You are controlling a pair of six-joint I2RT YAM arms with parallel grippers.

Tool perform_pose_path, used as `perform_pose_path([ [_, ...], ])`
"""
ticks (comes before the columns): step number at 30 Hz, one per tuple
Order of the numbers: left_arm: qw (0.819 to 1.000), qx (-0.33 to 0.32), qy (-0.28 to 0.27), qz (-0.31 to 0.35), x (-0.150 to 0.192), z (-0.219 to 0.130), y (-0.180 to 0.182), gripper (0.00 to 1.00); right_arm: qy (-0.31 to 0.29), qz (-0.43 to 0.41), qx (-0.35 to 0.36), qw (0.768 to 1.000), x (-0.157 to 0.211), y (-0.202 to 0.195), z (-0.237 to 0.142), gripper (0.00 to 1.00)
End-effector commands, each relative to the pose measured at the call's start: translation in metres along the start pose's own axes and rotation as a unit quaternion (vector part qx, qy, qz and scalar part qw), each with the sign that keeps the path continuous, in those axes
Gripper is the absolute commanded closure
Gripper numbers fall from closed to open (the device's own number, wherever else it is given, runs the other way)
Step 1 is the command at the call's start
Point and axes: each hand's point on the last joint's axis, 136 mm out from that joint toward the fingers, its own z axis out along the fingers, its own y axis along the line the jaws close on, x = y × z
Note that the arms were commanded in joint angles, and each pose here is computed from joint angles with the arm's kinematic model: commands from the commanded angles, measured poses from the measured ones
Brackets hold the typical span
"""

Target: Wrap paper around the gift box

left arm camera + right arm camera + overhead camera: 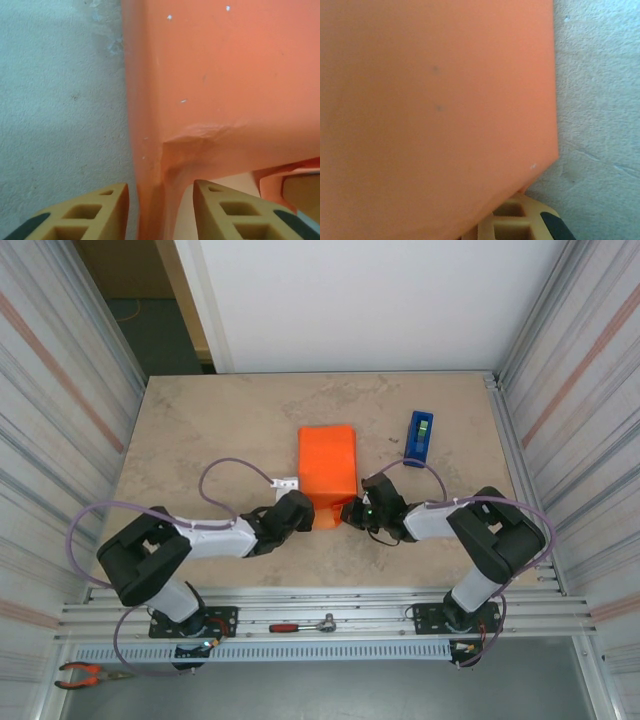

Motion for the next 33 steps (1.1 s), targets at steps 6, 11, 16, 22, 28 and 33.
perform_pose_path([
  [6, 0.999, -0.033, -0.01, 0.026, 0.002, 0.003, 0.001, 0.91, -0.003, 0.008, 0.042, 0.999, 0.011, -0.016, -0.002, 1.0],
  [11, 0.998, -0.055, -0.008, 0.042, 0.005, 0.003, 0.003, 0.87, 0.004, 0.004, 0.047, 0.999, 0.017, -0.016, 0.004, 1.0],
  [16, 0.996, -0.068, -0.003, 0.059, 0.006, 0.003, 0.002, 1.0, 0.009, 0.005, 0.052, 0.999, 0.022, -0.019, 0.007, 1.0],
  [22, 0.995, -0.079, -0.004, 0.064, 0.006, -0.001, 0.003, 0.73, 0.008, 0.006, 0.056, 0.998, 0.024, -0.021, 0.007, 1.0],
  [28, 0.995, -0.077, -0.007, 0.066, 0.007, -0.006, 0.003, 1.0, 0.006, 0.008, 0.06, 0.998, 0.024, -0.023, 0.006, 1.0],
  [33, 0.995, -0.082, -0.002, 0.065, 0.01, -0.012, 0.004, 0.71, 0.007, 0.008, 0.062, 0.998, 0.025, -0.023, 0.006, 1.0],
])
